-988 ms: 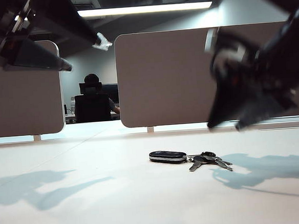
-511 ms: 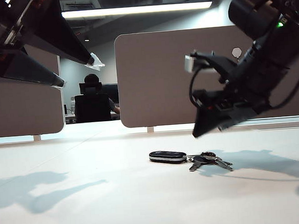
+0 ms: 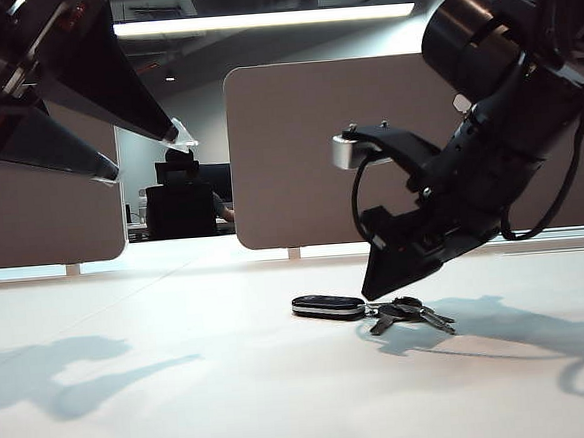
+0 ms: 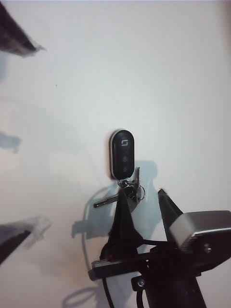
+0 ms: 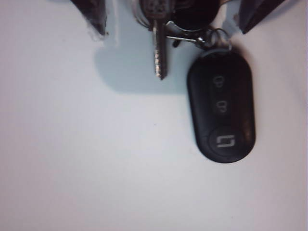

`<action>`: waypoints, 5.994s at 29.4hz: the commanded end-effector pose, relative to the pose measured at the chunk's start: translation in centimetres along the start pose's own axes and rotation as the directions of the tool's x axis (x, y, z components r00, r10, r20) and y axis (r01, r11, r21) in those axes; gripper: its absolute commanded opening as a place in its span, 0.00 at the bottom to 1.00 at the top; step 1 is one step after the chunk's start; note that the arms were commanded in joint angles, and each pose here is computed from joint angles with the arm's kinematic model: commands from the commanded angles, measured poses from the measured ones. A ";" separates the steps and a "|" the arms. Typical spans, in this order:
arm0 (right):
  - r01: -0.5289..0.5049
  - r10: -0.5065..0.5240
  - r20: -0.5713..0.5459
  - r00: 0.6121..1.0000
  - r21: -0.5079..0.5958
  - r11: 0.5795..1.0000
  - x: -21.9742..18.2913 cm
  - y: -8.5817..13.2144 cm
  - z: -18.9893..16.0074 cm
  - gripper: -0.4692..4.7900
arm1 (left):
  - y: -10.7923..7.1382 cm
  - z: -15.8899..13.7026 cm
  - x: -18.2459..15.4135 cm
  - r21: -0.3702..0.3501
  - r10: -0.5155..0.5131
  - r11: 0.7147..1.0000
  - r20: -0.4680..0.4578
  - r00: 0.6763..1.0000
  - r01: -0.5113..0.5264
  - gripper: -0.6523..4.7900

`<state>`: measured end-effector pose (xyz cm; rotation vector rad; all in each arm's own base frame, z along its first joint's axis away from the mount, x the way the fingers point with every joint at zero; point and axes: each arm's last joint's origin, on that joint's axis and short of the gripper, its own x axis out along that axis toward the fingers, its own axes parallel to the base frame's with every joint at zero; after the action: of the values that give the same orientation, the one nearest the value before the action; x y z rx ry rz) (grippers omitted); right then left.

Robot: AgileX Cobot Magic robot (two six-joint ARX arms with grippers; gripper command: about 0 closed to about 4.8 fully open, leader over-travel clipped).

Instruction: Hang the bunch of keys on the hook.

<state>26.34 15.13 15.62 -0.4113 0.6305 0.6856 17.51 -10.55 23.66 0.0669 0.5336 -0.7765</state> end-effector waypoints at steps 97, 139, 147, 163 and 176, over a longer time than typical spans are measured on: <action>0.197 -0.224 0.444 0.868 0.106 0.975 -13.2 -1.5 8.4 0.09 | -0.1 -1.4 -0.2 -0.036 0.008 0.999 -0.157 0.988 -0.014 1.00; 0.236 -0.200 -0.272 0.941 0.109 0.966 3.1 -2.4 1.3 0.49 | 0.1 -0.3 -0.4 0.016 0.091 0.996 -0.056 0.994 -0.090 1.00; 0.231 -0.193 -0.285 0.939 0.104 0.967 3.1 -2.3 1.2 0.09 | 0.1 -0.4 -0.4 0.013 0.090 0.996 -0.065 0.994 -0.089 1.00; 0.155 -0.177 0.139 0.974 0.151 0.976 -6.2 -4.4 11.3 0.09 | 0.1 -0.4 -0.4 0.013 0.090 0.996 -0.065 0.994 -0.089 1.00; 0.327 -0.419 0.332 0.845 0.299 0.896 -15.0 -14.9 14.4 0.09 | -0.1 3.1 -0.9 -0.016 0.038 0.999 0.226 0.973 -0.035 1.00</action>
<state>32.81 6.44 37.26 -0.1712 0.2813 0.2938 18.04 -10.67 25.47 0.0047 0.3948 -0.7204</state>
